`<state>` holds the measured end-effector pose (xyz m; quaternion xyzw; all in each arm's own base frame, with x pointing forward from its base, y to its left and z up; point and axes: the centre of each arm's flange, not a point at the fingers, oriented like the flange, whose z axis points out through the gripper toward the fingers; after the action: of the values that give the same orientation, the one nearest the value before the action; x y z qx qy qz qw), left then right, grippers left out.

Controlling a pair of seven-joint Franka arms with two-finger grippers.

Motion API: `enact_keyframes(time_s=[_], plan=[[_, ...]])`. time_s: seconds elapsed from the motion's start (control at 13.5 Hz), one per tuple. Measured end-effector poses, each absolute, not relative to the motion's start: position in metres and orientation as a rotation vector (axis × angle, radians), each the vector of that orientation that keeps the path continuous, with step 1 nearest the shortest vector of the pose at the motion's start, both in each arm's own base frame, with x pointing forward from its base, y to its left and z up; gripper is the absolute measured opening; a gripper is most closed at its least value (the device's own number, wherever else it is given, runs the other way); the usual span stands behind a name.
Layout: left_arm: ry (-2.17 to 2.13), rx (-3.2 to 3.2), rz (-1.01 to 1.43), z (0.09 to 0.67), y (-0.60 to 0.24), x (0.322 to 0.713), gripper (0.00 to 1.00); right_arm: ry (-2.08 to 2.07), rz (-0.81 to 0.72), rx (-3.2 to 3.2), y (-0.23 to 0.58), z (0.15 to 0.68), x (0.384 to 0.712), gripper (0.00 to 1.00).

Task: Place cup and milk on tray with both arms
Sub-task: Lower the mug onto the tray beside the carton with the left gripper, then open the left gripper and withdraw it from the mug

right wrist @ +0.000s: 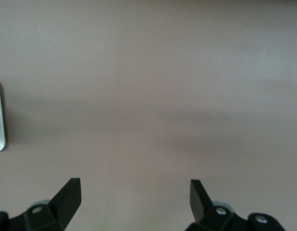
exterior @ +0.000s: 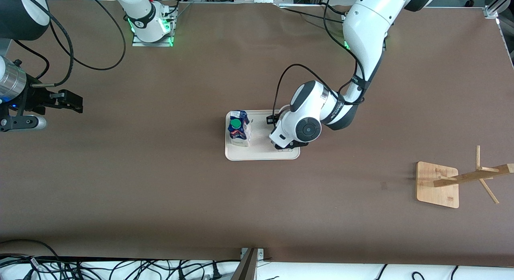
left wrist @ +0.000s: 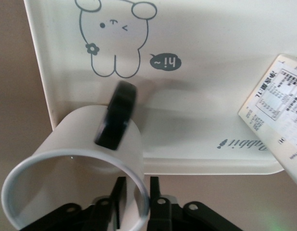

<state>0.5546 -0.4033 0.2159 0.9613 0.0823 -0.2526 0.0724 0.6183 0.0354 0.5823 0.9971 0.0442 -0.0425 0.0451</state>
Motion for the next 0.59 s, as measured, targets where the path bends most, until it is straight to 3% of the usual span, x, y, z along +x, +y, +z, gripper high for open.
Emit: enact_keyframes(time_s=[0.44,0.59], plan=[[0.259,2.884,-0.712,0.227,-0.401,0.566,0.96,0.070,-0.140,3.092,0.030,0.580,0.619,1.00],[0.262,2.883,-0.654,0.258,-0.394,0.578,1.00,0.051,-0.152,3.123,0.030,0.576,0.621,1.00]])
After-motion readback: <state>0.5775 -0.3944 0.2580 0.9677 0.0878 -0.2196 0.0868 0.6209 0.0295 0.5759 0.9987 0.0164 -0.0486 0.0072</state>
